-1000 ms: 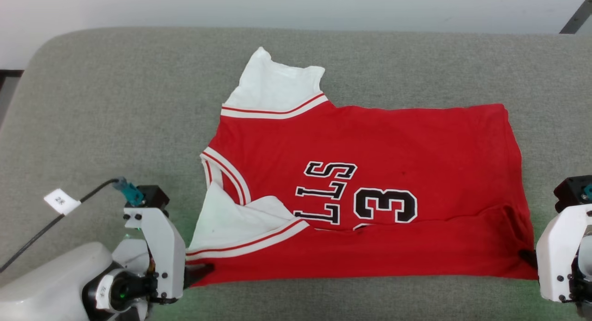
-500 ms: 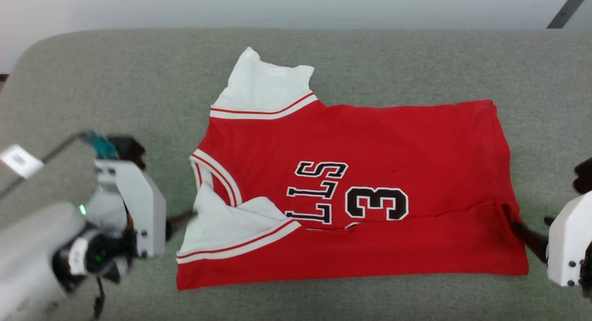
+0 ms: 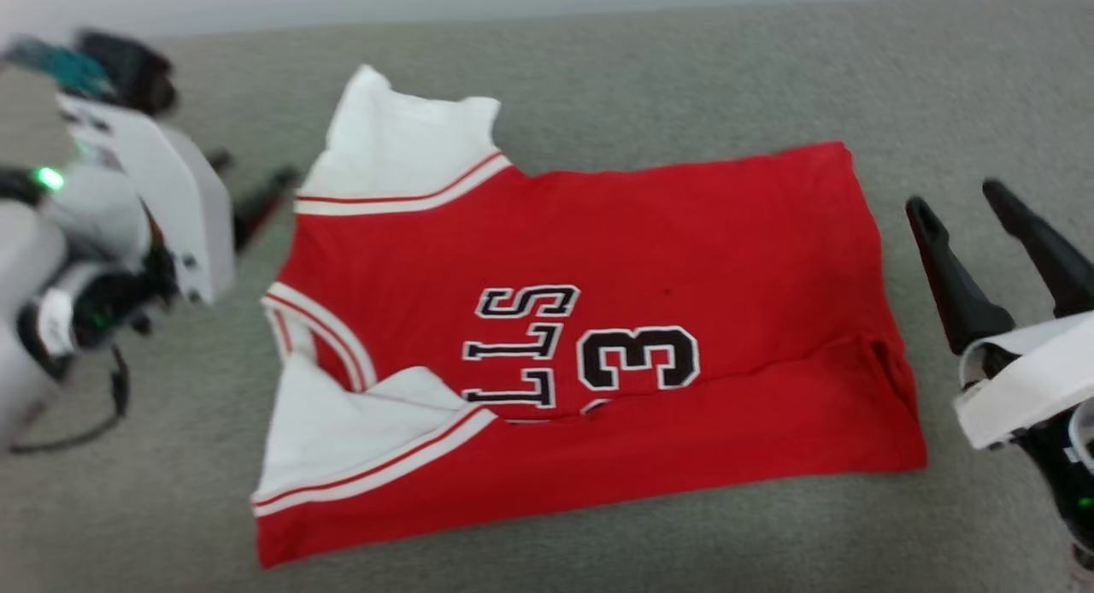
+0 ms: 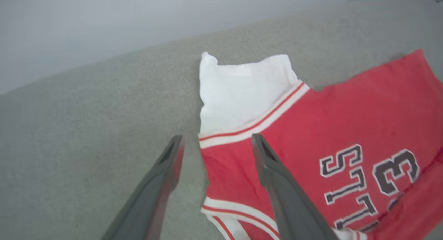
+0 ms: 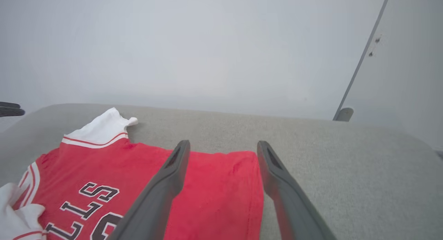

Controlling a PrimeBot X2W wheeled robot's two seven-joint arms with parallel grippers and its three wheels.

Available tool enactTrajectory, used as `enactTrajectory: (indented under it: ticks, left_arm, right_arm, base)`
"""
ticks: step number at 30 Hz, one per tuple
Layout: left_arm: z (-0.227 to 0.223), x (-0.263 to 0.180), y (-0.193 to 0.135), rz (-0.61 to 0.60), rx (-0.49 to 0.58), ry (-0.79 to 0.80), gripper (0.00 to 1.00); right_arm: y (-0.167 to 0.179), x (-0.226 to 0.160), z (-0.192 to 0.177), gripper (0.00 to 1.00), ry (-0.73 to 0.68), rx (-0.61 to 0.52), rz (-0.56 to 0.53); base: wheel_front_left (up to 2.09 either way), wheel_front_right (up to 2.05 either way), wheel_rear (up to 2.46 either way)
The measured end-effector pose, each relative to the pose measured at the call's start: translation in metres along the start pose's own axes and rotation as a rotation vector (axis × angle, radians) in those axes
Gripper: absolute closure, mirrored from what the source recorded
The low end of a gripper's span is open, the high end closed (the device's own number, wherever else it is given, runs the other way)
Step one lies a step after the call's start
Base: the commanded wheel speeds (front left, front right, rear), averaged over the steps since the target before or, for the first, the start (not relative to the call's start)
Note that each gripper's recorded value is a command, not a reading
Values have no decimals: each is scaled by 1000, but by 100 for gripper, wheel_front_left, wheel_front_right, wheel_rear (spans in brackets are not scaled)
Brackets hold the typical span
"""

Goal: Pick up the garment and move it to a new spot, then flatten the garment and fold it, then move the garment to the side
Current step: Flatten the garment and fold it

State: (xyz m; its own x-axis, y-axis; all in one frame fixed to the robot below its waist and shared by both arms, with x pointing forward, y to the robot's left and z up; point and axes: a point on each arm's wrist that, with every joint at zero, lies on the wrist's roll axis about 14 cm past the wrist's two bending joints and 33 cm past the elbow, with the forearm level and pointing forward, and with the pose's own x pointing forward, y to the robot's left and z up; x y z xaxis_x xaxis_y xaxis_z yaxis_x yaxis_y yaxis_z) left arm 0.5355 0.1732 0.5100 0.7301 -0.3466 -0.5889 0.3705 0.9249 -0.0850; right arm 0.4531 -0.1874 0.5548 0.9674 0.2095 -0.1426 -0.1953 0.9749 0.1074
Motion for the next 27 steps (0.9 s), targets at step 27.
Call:
enactTrajectory:
  ticks: [27]
  left_arm:
    - [-24, 167, 26, -21, 4, 297, 0]
  right_arm:
    - [-57, 4, -80, 0, 43, 41, -194]
  base:
    - [0, 0, 0]
